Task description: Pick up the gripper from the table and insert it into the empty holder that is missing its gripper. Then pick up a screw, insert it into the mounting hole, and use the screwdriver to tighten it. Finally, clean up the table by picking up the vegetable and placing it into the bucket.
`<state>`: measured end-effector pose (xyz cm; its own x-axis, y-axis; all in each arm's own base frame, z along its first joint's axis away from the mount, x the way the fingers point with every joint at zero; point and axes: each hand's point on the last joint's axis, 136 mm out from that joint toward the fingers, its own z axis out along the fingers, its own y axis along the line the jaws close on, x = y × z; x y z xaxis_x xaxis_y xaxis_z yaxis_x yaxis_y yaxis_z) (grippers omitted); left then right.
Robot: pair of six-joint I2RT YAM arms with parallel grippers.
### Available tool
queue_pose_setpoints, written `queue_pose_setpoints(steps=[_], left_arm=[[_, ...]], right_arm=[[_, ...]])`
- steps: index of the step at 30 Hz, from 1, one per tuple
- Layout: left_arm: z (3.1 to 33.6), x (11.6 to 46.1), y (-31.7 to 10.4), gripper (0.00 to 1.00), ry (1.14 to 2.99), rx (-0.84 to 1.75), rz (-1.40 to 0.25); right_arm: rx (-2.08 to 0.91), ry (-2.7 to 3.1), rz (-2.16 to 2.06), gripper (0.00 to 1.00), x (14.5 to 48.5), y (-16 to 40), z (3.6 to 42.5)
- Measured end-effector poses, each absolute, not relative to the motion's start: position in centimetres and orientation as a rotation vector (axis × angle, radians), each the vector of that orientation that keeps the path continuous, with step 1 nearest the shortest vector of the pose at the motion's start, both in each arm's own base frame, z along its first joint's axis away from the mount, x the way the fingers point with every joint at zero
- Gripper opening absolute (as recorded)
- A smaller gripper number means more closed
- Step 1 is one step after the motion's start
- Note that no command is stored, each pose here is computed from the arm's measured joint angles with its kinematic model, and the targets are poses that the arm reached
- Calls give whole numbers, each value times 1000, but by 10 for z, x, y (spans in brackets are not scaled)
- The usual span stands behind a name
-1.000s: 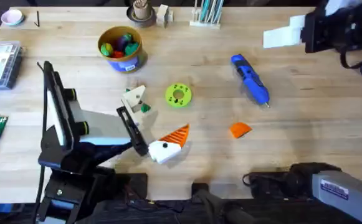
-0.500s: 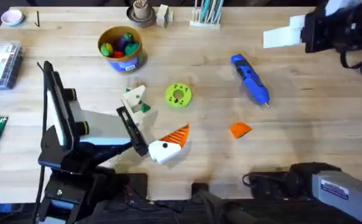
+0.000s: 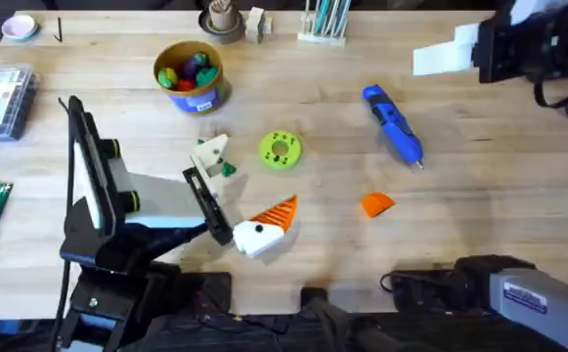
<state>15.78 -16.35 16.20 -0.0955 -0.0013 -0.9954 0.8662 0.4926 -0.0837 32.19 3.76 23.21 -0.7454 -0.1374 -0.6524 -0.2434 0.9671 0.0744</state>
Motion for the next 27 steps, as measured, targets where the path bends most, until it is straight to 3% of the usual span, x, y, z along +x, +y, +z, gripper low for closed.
queue_pose_setpoints(steps=[11, 27], left_arm=[[162, 158, -164, 992, 1493, 791, -872], [162, 158, -164, 993, 1493, 790, -872]], right_arm=[[-266, 2430, 203, 993, 322, 38, 230], [-343, 2611, 123, 994, 308, 48, 192]])
